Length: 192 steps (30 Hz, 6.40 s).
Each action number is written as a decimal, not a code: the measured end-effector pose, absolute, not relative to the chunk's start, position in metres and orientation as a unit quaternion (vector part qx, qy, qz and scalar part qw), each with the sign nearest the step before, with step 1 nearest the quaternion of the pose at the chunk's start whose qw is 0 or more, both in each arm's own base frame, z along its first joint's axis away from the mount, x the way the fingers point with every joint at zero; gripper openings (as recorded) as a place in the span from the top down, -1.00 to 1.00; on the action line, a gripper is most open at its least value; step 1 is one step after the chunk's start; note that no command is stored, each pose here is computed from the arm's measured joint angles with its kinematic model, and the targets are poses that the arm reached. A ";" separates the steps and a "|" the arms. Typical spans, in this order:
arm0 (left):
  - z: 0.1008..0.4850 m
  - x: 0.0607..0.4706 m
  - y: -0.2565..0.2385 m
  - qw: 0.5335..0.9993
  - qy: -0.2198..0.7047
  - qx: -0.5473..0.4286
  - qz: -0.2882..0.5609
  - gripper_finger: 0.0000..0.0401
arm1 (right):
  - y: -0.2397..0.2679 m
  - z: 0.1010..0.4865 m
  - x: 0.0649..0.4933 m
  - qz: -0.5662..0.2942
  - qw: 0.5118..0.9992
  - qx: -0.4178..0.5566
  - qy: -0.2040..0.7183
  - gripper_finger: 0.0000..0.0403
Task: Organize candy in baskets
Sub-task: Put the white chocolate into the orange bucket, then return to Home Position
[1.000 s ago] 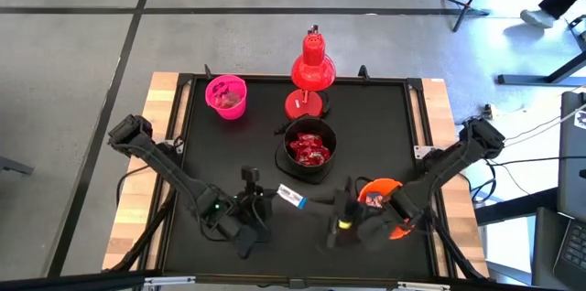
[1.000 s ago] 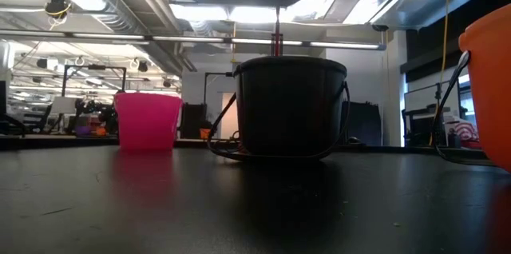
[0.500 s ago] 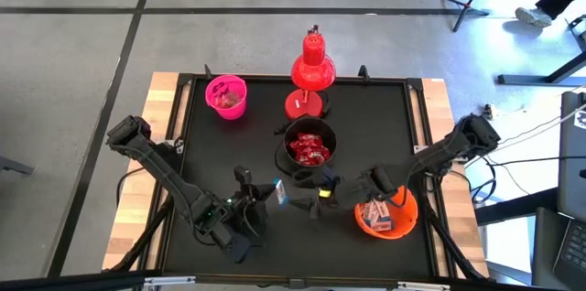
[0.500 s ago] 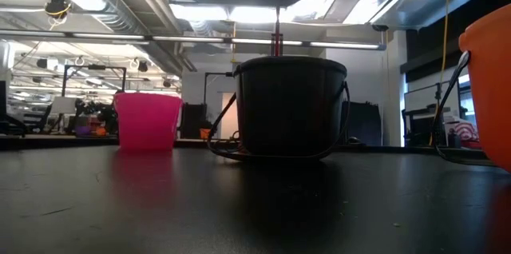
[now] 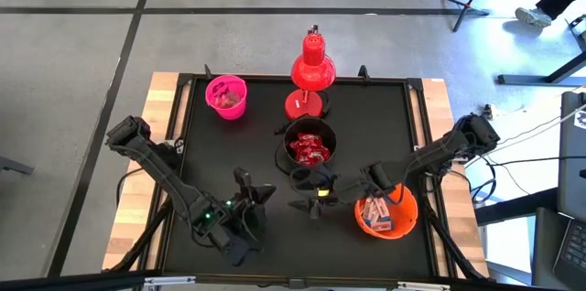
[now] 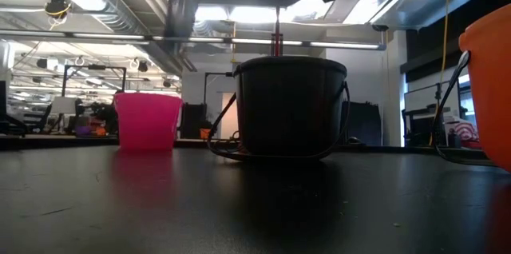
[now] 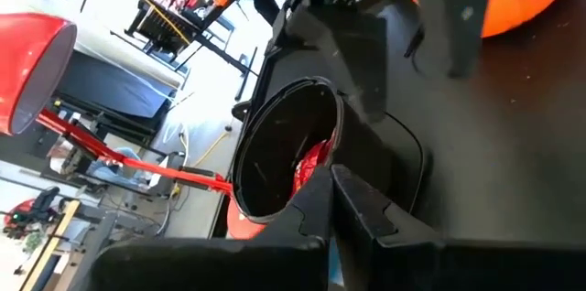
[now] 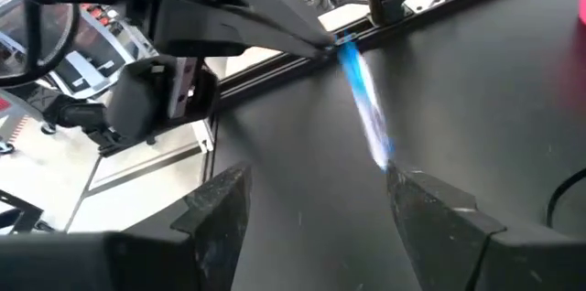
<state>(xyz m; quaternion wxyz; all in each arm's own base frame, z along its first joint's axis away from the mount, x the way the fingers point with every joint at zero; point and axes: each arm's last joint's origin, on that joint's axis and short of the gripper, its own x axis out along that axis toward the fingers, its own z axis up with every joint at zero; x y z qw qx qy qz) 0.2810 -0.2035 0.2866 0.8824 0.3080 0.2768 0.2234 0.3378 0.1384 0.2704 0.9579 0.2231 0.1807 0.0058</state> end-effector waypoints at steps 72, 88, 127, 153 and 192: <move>0.134 0.289 -0.165 0.850 0.466 0.193 0.150 1.00 | 0.164 0.261 0.331 0.001 0.972 0.138 0.190 -0.24; 0.253 0.295 -0.226 0.893 0.362 0.230 0.140 1.00 | 0.181 0.226 0.341 0.030 0.975 -0.061 0.211 -0.24; 0.279 0.301 -0.231 0.921 0.315 0.191 0.129 1.00 | 0.172 0.203 0.374 0.108 0.980 0.037 0.162 0.84; 0.350 0.215 -0.228 0.960 0.205 0.141 0.125 1.00 | 0.182 0.303 0.286 0.162 0.970 0.014 0.180 0.86; 0.208 0.204 -0.130 0.979 0.084 -0.181 0.044 -0.20 | 0.144 0.302 0.142 -0.078 0.826 0.153 0.537 0.31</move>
